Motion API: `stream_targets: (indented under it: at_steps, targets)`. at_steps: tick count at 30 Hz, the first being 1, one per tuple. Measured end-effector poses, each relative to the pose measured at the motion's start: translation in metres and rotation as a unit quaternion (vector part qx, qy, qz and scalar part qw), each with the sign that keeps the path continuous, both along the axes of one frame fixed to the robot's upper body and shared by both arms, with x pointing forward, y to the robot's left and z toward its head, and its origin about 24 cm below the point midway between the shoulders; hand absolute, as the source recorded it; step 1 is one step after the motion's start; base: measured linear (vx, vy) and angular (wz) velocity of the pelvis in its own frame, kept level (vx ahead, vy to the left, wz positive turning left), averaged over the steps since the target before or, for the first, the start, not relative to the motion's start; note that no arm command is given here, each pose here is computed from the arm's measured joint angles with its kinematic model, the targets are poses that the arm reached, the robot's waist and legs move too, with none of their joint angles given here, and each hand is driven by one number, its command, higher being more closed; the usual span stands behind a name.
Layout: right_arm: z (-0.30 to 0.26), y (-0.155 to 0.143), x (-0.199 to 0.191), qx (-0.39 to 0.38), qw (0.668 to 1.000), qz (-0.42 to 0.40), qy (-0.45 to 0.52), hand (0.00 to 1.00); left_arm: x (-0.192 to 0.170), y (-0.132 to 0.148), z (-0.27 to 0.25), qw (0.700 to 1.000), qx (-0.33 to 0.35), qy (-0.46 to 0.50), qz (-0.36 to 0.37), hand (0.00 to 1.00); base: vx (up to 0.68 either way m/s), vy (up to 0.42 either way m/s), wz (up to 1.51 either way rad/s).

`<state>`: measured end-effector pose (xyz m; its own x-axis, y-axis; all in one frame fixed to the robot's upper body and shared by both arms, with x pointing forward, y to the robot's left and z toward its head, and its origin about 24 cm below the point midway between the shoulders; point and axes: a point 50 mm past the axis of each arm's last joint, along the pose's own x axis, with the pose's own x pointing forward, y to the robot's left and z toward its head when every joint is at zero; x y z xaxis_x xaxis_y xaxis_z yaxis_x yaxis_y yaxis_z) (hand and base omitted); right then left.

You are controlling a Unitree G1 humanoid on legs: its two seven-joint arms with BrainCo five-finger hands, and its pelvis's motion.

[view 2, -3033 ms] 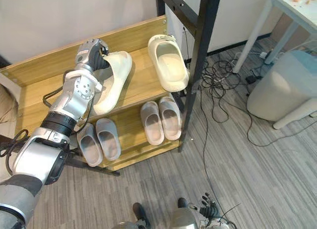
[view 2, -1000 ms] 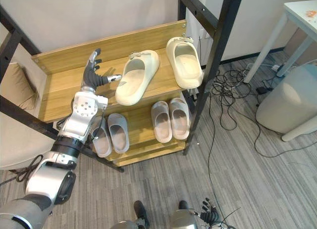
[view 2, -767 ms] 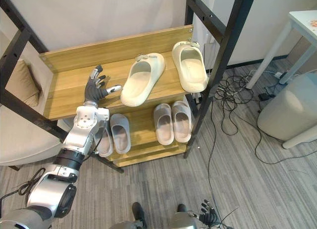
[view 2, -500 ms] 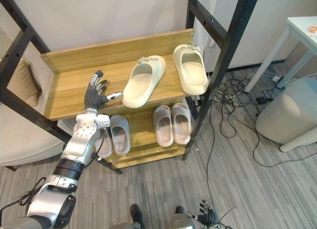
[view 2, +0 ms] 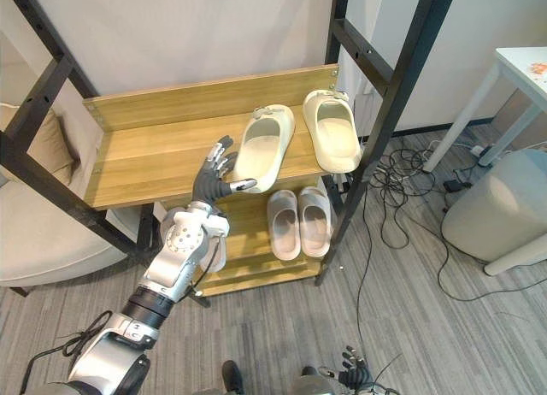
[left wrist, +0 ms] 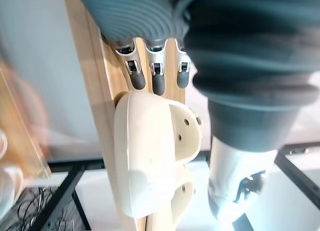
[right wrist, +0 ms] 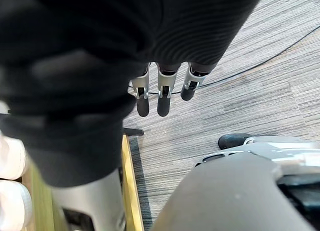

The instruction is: Organize the slippers on the shoe rack

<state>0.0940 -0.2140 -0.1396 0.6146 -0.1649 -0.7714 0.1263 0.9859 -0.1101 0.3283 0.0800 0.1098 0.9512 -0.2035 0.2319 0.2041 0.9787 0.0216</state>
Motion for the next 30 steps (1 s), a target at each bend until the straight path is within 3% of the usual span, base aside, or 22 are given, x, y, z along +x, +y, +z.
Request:
stream_targets:
  at_steps: [11,21,30]
  targets:
    - [0.001,-0.001,0.002,-0.002,1.000,-0.002,-0.003,0.00,0.014,-0.023,0.010,1.000,-0.001,0.003,-0.021,0.00,0.00,0.001,-0.06]
    - [0.001,-0.002,0.000,-0.002,1.000,-0.006,-0.003,0.00,0.032,0.004,0.020,0.999,-0.009,0.004,0.045,0.00,-0.01,0.000,-0.12]
    - [0.001,-0.001,0.001,0.000,1.000,-0.006,-0.005,0.00,0.034,0.012,0.022,0.998,-0.014,0.004,0.058,0.00,0.00,0.000,0.00]
